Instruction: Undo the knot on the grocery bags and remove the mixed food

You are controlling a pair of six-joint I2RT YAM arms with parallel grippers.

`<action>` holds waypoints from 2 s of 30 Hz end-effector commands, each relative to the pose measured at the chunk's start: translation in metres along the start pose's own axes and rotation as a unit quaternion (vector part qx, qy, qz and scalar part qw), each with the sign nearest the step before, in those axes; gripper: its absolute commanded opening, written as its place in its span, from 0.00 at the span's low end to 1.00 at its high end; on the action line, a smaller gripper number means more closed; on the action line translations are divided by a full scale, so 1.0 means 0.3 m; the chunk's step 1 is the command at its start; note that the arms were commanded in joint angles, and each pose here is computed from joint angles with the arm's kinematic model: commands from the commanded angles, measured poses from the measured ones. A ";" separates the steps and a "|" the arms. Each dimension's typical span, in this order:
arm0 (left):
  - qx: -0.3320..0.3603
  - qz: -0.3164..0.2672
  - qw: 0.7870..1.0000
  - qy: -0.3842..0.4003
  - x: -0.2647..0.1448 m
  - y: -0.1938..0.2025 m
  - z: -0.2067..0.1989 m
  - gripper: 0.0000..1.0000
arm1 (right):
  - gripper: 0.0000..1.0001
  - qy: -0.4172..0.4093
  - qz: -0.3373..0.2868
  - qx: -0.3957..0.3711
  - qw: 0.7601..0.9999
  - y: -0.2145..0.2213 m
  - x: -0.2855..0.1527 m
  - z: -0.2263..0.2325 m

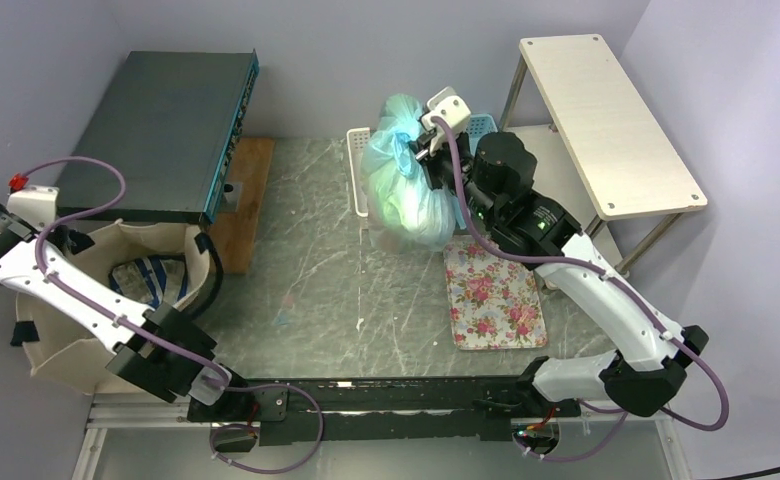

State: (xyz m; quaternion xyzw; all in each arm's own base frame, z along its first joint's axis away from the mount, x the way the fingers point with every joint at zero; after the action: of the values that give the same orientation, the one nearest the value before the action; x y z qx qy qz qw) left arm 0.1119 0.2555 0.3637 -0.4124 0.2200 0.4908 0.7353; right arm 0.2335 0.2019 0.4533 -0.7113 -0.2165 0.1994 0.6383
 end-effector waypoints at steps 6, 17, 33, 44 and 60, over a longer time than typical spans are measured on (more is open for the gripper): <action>0.038 -0.104 0.994 0.019 -0.204 -0.066 -0.019 0.99 | 0.00 -0.077 -0.026 0.033 0.996 0.005 -0.088 0.030; 0.180 -0.310 0.921 0.154 -0.488 -0.189 -0.295 0.99 | 0.00 -0.249 0.092 0.051 0.963 0.211 -0.086 0.147; 0.234 -0.386 0.753 0.479 -0.536 -0.310 -0.758 0.99 | 0.00 -0.349 0.124 -0.015 0.929 0.513 -0.034 0.253; 0.349 -0.378 0.712 0.478 -0.426 -0.215 -0.955 0.99 | 0.89 -0.330 0.223 -0.010 0.917 0.510 -0.233 0.168; 0.458 -0.503 0.556 0.478 -0.452 -0.420 -1.267 0.86 | 0.77 -0.315 0.333 0.117 0.881 0.598 -0.318 0.101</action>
State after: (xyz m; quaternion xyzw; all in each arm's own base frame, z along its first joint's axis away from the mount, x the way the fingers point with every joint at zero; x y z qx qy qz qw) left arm 0.1772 -0.1276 0.2905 -0.2589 0.5604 -0.2977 0.7282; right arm 0.1587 0.1562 0.2769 -0.6054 -0.1334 0.6092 0.4945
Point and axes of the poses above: each gripper's point midway between its finger pads, its own x axis out along the fingers, its own z axis along the line the jaws close on, y = z × x, the point moved 10 cm from there along -x, back along the fingers, and after that the axes turned 8 degrees about x, right-handed, at the moved point
